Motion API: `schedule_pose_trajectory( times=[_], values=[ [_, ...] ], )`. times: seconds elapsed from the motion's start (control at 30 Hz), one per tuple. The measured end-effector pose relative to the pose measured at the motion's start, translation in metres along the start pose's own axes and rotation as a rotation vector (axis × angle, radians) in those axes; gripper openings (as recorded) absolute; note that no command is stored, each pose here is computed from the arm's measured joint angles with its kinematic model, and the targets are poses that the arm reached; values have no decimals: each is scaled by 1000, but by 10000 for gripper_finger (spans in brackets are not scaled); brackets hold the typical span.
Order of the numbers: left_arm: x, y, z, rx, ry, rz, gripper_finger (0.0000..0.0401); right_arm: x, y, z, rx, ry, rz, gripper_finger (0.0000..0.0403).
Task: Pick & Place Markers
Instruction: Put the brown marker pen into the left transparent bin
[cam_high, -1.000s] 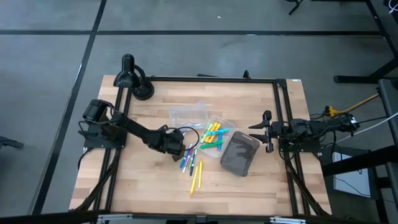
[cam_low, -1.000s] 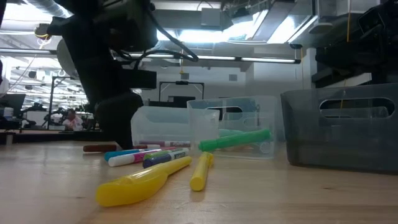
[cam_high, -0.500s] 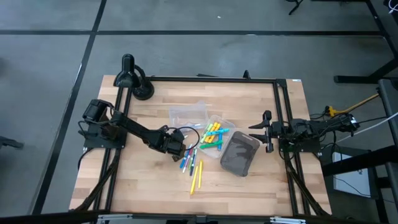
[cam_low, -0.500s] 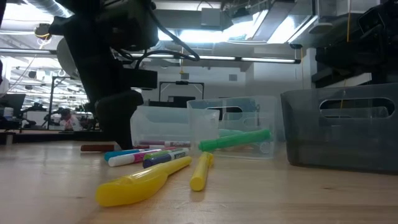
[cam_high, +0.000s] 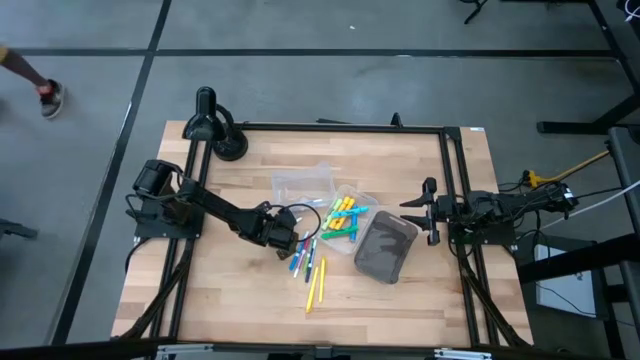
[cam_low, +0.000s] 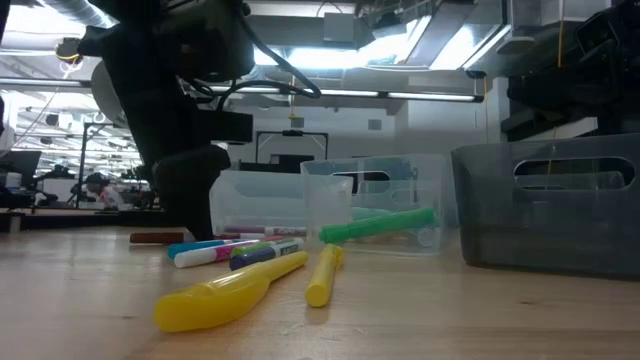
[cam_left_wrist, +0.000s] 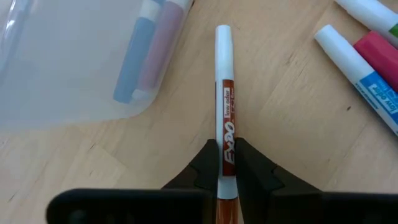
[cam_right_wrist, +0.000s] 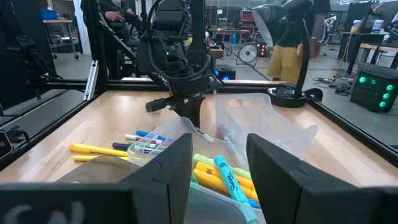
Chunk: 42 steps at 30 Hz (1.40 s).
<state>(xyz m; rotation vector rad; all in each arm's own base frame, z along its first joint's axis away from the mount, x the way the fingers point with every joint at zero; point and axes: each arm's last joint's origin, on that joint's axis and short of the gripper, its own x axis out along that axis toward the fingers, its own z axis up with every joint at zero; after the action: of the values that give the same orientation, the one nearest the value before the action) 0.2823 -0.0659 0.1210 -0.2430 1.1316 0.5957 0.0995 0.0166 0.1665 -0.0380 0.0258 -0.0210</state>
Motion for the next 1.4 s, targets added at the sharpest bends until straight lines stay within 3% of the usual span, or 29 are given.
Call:
schedule_pose_trajectory(
  times=[0.33, 0.73, 1.0, 1.4],
  values=[
    [-5, -7, -3, 39, -54, -13, 27, 0, 0, 0, 0, -1, 0, 152],
    [-13, -24, -4, 67, -93, -171, 27, 0, 0, 0, 0, 0, 0, 152],
    [-20, -36, -2, 117, -196, -227, 27, 0, 0, 0, 0, 0, 0, 152],
    [-29, -46, -9, 122, -298, -202, 27, 0, 0, 0, 0, 0, 0, 152]
  ],
)
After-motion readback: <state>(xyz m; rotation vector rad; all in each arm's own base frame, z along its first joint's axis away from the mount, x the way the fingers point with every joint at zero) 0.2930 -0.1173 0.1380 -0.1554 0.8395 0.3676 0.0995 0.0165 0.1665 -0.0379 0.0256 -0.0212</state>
